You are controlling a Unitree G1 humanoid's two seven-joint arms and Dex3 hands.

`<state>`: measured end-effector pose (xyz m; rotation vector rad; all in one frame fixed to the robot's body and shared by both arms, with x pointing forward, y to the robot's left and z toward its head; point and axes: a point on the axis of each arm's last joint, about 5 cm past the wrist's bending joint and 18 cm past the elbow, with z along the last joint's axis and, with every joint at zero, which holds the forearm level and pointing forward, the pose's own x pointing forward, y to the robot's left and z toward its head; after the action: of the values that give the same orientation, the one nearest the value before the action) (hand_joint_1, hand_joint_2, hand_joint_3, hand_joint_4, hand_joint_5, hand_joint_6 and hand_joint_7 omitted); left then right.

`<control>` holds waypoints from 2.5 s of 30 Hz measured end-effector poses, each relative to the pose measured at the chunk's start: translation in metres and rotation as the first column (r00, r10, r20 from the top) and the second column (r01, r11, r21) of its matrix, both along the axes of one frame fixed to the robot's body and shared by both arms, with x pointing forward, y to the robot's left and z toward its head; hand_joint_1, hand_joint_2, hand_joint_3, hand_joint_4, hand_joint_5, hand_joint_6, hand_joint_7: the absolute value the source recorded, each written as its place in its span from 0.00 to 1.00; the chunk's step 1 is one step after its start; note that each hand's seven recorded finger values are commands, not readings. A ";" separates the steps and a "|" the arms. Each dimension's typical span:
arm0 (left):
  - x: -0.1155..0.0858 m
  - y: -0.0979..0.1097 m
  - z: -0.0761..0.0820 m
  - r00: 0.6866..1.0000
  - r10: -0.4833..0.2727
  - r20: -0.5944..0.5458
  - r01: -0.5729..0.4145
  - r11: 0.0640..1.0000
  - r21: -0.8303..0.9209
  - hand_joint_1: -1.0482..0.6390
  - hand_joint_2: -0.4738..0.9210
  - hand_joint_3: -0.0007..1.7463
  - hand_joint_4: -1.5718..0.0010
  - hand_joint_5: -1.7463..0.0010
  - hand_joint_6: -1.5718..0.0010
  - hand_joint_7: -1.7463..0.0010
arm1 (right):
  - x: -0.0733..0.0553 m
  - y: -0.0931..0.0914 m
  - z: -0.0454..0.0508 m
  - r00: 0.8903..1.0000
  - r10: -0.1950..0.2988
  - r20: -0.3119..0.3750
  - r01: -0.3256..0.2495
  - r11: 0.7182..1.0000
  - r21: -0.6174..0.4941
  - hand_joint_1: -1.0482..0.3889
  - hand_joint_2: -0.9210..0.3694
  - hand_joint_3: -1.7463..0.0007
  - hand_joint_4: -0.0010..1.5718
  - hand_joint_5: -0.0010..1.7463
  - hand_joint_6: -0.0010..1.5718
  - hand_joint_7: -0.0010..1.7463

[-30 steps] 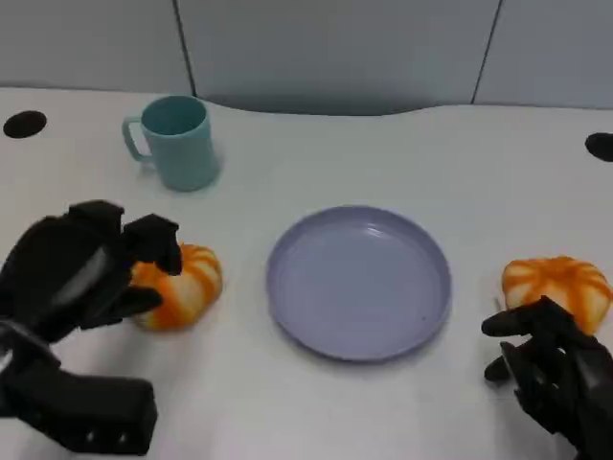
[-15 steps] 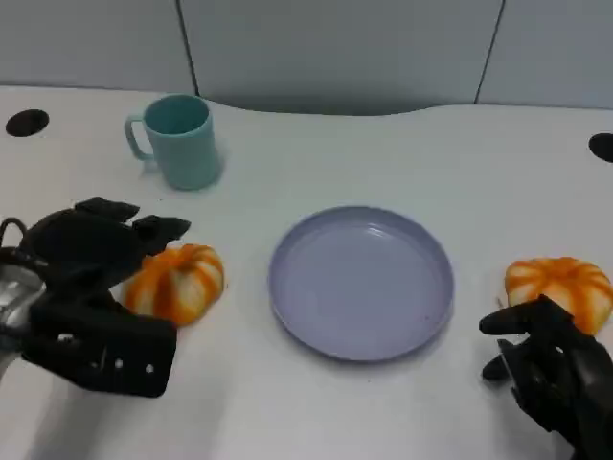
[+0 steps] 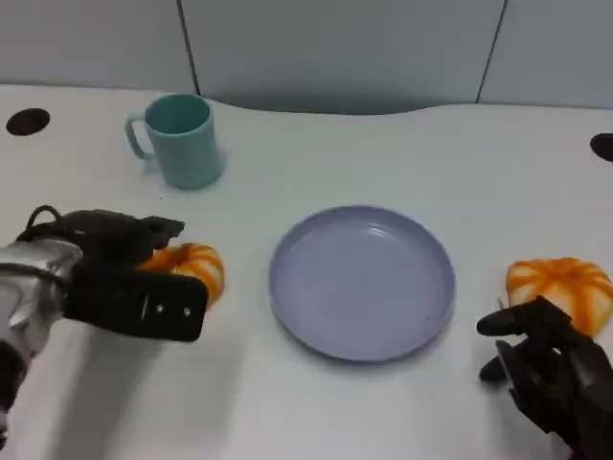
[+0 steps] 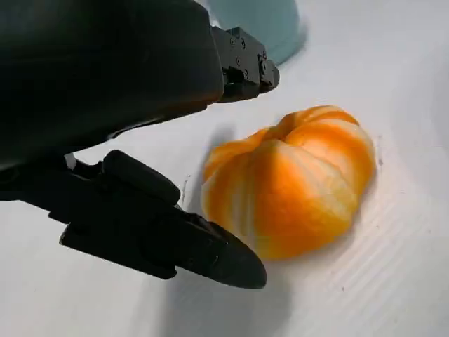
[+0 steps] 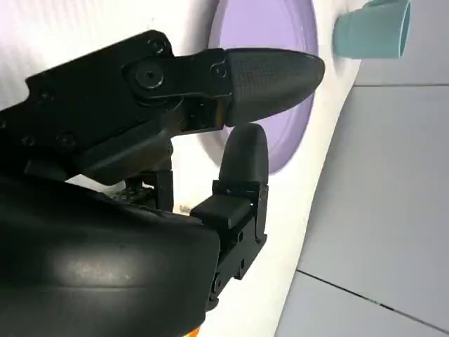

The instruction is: Grasp the bread from the table and place it into the plate.

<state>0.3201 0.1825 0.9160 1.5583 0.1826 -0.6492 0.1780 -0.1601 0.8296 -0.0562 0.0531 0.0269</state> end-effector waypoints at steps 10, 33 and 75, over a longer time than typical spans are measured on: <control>0.011 -0.019 -0.003 1.000 0.021 -0.017 -0.020 0.997 0.078 0.22 0.89 0.00 1.00 1.00 0.95 0.98 | -0.005 0.000 -0.0003 1.000 -0.007 0.000 0.007 1.000 0.002 0.58 0.00 0.75 0.31 0.87 0.27 0.77; -0.001 -0.020 -0.021 0.975 0.046 0.216 -0.001 0.979 -0.202 0.56 0.96 0.03 0.50 0.00 0.66 0.00 | -0.008 -0.001 -0.0009 1.000 -0.011 -0.003 0.011 1.000 0.002 0.59 0.00 0.75 0.31 0.87 0.26 0.77; 0.003 -0.106 0.020 0.871 -0.327 0.366 0.477 0.737 -0.478 0.54 0.99 0.06 0.44 0.00 0.58 0.00 | -0.009 -0.002 -0.0023 1.000 -0.015 -0.006 0.015 1.000 -0.001 0.57 0.00 0.74 0.31 0.88 0.26 0.78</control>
<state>0.3235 0.0770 0.9356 1.0876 -0.5328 -0.7469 0.1695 -0.1616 0.8274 -0.0561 0.0596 0.0120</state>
